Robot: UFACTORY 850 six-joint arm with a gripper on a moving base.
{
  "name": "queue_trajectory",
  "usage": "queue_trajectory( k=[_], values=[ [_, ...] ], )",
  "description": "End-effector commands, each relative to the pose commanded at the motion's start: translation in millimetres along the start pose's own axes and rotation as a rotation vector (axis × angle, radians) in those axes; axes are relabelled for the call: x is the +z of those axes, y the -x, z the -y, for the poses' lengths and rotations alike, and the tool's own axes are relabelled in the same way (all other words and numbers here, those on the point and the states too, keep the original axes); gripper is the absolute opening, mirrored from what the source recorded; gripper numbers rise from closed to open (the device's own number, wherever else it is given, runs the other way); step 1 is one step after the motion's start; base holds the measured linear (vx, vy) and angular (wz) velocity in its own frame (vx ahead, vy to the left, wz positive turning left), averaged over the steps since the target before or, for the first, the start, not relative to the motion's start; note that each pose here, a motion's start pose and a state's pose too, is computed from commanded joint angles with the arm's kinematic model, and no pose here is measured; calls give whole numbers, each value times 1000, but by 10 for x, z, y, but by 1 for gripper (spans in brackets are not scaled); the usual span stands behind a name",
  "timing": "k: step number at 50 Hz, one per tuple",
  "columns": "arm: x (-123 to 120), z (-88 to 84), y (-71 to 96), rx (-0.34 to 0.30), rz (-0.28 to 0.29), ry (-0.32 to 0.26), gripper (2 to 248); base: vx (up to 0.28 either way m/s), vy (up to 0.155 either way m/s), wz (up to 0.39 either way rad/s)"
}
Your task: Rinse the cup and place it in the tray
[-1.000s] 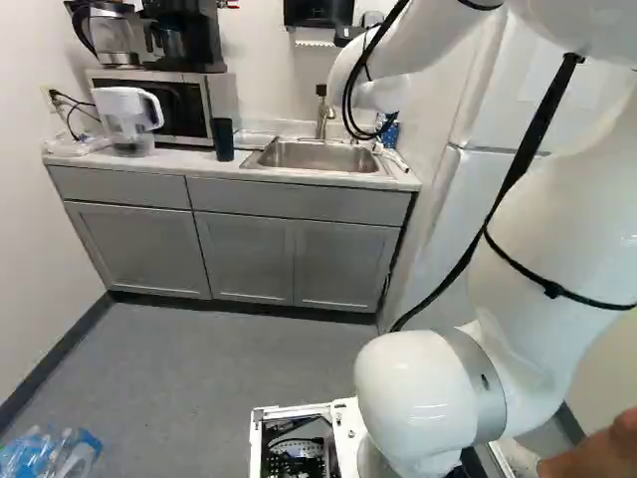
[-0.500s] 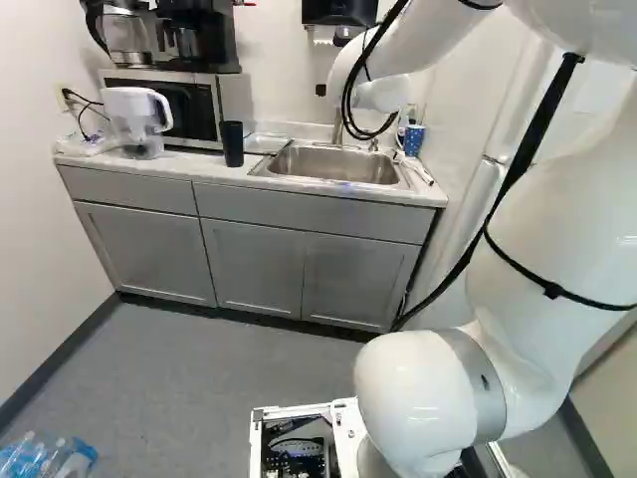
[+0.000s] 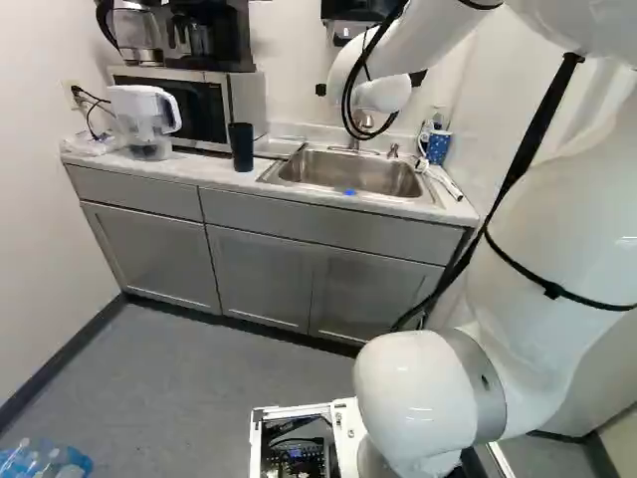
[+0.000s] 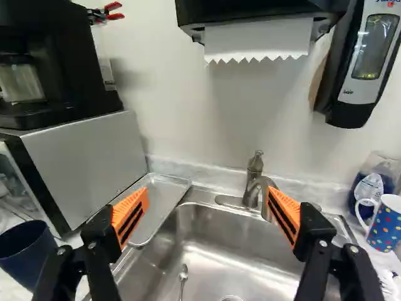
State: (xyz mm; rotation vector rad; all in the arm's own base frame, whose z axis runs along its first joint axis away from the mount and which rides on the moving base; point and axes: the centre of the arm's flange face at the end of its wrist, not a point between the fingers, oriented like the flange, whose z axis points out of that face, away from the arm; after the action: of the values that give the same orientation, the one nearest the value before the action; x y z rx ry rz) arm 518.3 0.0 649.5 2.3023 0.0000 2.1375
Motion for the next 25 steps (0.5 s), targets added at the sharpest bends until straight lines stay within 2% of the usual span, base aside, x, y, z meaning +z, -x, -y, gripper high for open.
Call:
queue_trajectory(
  k=[15,25],
  values=[
    [0,0,0,0,0,0,247,150,-29,10],
    [0,0,0,0,0,0,247,150,-2,1]
  ],
)
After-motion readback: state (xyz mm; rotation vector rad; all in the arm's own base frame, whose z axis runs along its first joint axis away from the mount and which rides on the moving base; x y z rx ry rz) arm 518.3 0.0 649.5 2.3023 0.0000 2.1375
